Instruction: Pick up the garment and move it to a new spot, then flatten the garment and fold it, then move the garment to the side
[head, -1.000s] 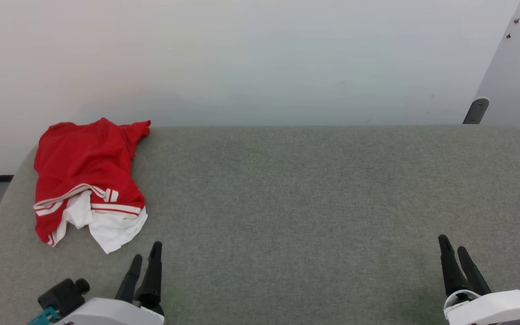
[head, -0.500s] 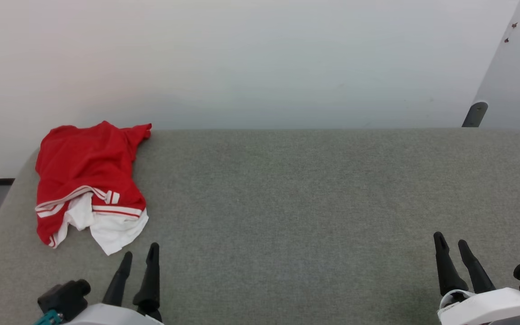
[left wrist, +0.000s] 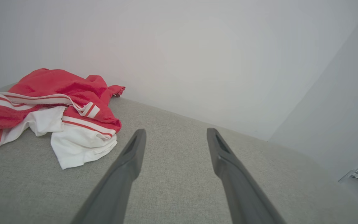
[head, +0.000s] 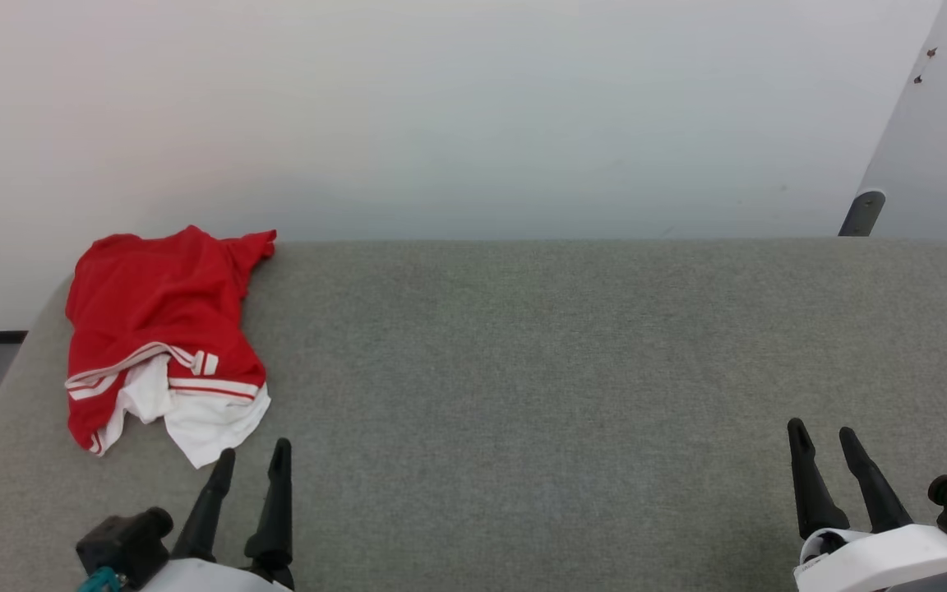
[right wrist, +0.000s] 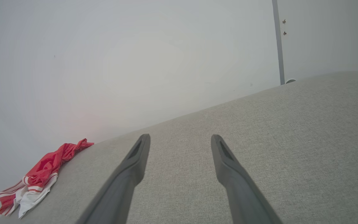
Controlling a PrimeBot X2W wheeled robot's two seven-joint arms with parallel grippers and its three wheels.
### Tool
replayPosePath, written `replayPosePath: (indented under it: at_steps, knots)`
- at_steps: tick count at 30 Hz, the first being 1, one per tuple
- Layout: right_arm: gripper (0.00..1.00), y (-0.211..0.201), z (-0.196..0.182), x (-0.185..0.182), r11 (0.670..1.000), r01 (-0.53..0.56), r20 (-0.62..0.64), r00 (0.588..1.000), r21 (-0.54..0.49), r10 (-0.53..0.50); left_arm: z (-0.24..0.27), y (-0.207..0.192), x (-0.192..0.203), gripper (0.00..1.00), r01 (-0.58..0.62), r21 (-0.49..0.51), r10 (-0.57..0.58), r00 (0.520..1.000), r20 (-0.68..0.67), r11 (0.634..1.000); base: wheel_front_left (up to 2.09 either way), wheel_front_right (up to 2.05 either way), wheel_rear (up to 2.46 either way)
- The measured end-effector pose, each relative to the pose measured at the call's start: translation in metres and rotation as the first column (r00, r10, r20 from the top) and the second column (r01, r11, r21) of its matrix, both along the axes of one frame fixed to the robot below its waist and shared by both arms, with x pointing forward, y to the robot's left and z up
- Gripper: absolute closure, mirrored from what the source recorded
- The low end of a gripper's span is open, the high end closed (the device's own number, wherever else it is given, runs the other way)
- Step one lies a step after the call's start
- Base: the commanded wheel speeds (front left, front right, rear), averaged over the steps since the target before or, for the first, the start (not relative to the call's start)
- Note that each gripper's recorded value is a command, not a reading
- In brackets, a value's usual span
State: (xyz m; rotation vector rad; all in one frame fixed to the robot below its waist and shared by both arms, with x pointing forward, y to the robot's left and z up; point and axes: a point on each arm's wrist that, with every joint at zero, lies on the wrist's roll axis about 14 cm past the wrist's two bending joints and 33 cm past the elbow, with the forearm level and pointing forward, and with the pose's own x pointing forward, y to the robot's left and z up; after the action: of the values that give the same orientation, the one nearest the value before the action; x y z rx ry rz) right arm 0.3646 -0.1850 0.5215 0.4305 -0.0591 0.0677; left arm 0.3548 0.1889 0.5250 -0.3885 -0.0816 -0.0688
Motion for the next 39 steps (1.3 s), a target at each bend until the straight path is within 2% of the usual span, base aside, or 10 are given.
replayPosePath:
  at_steps: [20,39]
  knots:
    - [0.0,0.003,0.011,-0.005,0.987,-0.008,0.054,0.998,-0.16,0.017,0.011,-0.008,-0.007,0.0,0.02,0.159,-0.032,0.997,0.072,0.987,0.0,0.0,0.0]
    - [0.0,0.006,0.021,-0.01,0.955,-0.007,0.102,0.994,-0.297,0.039,0.021,-0.015,-0.013,0.0,0.028,0.281,-0.067,0.989,0.129,0.959,0.0,0.0,0.0]
